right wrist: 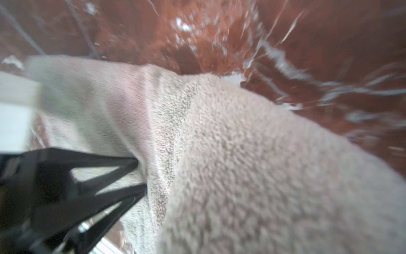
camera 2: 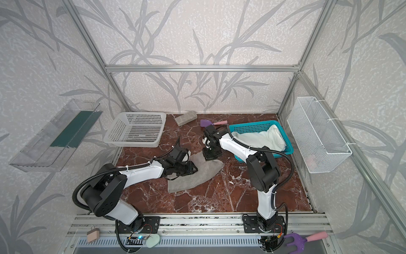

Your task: Fold and stack the towels

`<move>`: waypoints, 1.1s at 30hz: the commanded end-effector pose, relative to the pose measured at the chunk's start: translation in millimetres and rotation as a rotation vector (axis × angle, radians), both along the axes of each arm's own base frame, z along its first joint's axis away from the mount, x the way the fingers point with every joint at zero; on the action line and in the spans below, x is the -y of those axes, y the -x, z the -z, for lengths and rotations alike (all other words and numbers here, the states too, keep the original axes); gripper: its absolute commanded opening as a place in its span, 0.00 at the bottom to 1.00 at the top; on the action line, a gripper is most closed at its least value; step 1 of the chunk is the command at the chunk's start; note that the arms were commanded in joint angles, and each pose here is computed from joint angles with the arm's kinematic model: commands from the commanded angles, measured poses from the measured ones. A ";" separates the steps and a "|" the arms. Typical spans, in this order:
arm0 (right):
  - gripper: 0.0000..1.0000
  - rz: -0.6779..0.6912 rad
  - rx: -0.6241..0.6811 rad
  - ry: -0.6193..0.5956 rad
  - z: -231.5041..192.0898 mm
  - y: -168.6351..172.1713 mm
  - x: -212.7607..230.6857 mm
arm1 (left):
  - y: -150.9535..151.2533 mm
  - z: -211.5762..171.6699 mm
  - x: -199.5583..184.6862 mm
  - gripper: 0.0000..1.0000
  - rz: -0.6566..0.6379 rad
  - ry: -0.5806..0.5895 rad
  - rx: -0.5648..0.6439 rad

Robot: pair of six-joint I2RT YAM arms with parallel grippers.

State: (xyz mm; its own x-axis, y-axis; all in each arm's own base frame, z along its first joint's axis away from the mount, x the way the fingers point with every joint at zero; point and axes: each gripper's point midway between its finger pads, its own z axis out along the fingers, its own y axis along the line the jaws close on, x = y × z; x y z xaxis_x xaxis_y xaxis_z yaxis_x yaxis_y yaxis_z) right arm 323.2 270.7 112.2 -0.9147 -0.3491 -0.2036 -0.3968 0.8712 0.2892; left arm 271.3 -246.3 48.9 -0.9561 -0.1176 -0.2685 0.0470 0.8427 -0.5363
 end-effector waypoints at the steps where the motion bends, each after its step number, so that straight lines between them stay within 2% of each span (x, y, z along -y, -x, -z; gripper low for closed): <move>1: 0.00 -0.049 0.053 0.171 -63.7 11.1 73.6 | -4.2 -12.3 -15.4 0.40 -0.002 -0.066 0.012; 5: 0.00 0.050 0.193 0.301 -124.7 -0.7 149.8 | -14.1 -19.2 -14.1 0.40 0.012 -0.066 0.020; 8: 0.00 0.185 0.310 0.350 -146.5 -20.1 203.8 | -20.9 -13.8 -9.1 0.40 0.022 -0.054 -0.004; 10: 0.00 0.276 0.355 0.298 -130.1 -36.7 225.4 | -23.4 -8.4 -3.3 0.41 0.037 -0.041 -0.032; 12: 0.00 0.336 0.299 0.183 -91.1 -45.8 226.6 | -24.0 -2.7 1.9 0.41 0.055 -0.034 -0.064; 16: 0.00 0.321 0.006 0.056 -2.5 -39.5 194.0 | -21.2 5.5 -3.0 0.42 0.086 -0.081 -0.110; 19: 0.00 0.250 -0.050 0.073 27.5 -31.2 158.5 | -22.4 9.3 -15.7 0.43 0.066 -0.101 -0.125; 21: 0.00 0.200 -0.063 0.070 35.3 -25.1 131.3 | -22.9 11.2 -21.7 0.43 0.051 -0.092 -0.139; 24: 0.00 0.165 -0.125 -0.010 42.5 -12.7 88.8 | -24.4 8.3 -25.8 0.43 0.030 -0.059 -0.175; 27: 0.00 0.089 -0.132 -0.025 41.8 -0.6 51.0 | -28.1 -3.5 -25.4 0.43 0.053 -0.066 -0.165; 30: 0.00 0.048 -0.110 0.014 35.0 2.1 35.4 | -34.7 -13.1 -33.1 0.43 0.047 -0.115 -0.128; 33: 0.00 0.062 -0.058 0.045 15.9 -5.5 41.7 | -39.0 -15.7 -32.0 0.43 0.011 -0.092 -0.110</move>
